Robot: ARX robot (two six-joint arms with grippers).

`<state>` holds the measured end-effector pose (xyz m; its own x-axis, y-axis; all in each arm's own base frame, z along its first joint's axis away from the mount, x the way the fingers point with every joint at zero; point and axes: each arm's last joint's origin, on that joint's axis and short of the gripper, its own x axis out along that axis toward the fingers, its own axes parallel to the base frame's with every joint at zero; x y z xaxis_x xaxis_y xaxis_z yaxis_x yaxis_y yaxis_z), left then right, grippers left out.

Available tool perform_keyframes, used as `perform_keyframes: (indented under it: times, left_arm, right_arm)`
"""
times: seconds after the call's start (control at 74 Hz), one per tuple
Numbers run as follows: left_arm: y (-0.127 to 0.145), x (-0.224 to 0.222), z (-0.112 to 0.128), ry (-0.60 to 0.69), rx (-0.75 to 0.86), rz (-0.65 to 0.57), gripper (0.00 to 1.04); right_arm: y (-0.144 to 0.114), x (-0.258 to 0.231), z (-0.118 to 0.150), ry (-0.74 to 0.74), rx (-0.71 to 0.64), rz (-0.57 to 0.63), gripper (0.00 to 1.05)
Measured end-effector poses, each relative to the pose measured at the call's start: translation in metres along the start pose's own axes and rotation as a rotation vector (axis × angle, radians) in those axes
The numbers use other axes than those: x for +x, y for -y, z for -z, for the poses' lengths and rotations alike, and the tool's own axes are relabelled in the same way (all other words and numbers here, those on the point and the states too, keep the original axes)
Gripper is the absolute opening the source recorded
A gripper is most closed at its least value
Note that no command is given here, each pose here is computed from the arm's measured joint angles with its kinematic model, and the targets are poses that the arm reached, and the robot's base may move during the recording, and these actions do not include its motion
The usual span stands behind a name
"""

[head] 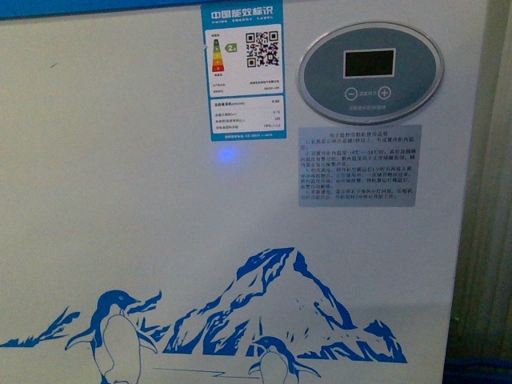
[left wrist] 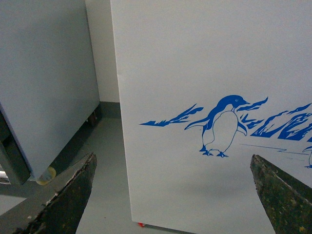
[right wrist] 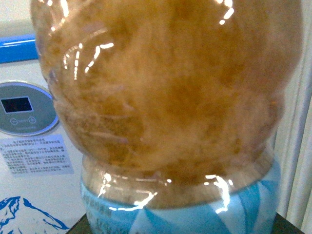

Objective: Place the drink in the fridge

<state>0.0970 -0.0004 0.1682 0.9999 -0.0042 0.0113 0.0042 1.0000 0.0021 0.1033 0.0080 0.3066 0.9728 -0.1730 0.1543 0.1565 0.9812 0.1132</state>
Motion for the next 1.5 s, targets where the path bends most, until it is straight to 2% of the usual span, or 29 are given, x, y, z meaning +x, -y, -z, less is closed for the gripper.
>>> perform_keyframes:
  times: [0.23,1.5]
  left_arm:
    - [0.000,0.000,0.000,0.000,0.000,0.000,0.97]
    - [0.000,0.000,0.000,0.000,0.000,0.000,0.97]
  right_arm:
    - [0.012,0.001,0.004,0.042,0.051,0.018,0.37]
    - [0.012,0.000,0.009,0.034,0.063,0.007,0.36]
